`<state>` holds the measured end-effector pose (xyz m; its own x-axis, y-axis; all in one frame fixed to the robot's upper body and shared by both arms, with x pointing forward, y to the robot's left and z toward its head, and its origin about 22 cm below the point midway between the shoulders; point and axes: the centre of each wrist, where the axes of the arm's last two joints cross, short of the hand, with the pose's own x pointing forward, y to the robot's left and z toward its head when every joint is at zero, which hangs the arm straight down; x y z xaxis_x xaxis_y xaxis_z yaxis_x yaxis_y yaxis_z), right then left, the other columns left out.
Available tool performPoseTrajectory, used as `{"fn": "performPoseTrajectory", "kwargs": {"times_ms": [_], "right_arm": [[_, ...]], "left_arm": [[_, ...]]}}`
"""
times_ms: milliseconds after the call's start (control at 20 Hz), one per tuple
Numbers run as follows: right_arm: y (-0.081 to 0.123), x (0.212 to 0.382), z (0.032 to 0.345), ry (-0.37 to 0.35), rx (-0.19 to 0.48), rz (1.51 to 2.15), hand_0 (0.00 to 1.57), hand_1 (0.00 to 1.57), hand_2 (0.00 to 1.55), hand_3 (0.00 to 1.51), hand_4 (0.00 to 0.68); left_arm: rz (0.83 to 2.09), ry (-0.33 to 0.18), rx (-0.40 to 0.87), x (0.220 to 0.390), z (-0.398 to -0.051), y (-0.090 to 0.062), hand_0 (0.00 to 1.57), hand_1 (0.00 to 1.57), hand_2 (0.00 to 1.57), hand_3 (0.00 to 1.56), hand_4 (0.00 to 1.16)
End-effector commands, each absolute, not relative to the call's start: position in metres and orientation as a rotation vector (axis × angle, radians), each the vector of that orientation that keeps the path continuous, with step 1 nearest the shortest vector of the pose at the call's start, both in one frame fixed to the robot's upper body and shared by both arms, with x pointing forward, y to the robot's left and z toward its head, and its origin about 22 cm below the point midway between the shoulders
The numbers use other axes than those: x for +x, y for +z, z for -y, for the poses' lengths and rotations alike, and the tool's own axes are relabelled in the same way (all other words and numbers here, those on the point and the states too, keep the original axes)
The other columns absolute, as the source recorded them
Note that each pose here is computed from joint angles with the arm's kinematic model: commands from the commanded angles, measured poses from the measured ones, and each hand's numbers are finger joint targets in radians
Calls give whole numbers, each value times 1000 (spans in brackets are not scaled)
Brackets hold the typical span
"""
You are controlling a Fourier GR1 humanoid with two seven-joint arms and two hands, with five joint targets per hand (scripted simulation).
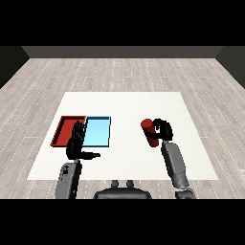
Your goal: Pick the red can and put it in the red box
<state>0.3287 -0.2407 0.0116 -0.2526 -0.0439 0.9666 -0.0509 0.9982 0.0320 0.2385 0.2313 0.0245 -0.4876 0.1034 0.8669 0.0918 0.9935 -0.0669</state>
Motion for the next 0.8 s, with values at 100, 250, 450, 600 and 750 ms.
{"fn": "performPoseTrajectory", "kwargs": {"times_ms": [100, 250, 450, 600, 750], "right_arm": [[62, 305, 265, -6, 103, 1976, 1482, 1482, 1429, 1392, 636], [64, 303, 222, -25, 108, 1997, 1449, 1449, 1407, 1384, 636], [71, 294, 136, -34, 115, 1999, 1449, 1449, 1407, 1384, 636], [76, 308, 117, -9, 121, 2019, 1440, 1440, 1405, 1382, 628], [87, 301, 116, -33, 154, 2016, 1428, 1428, 1411, 1387, 629]], "left_arm": [[2051, -69, -221, 241, -193, 44, 0, 0, 0, 0, 0], [1995, -113, -219, 245, -179, 51, 0, 0, 0, 0, 0], [1993, -113, -221, 246, -176, 52, 0, 0, 0, 0, 0], [1975, -152, -194, 243, -171, 34, 0, 0, 0, 0, 0], [1952, -170, -209, 242, -149, 25, 0, 0, 0, 0, 0]]}}
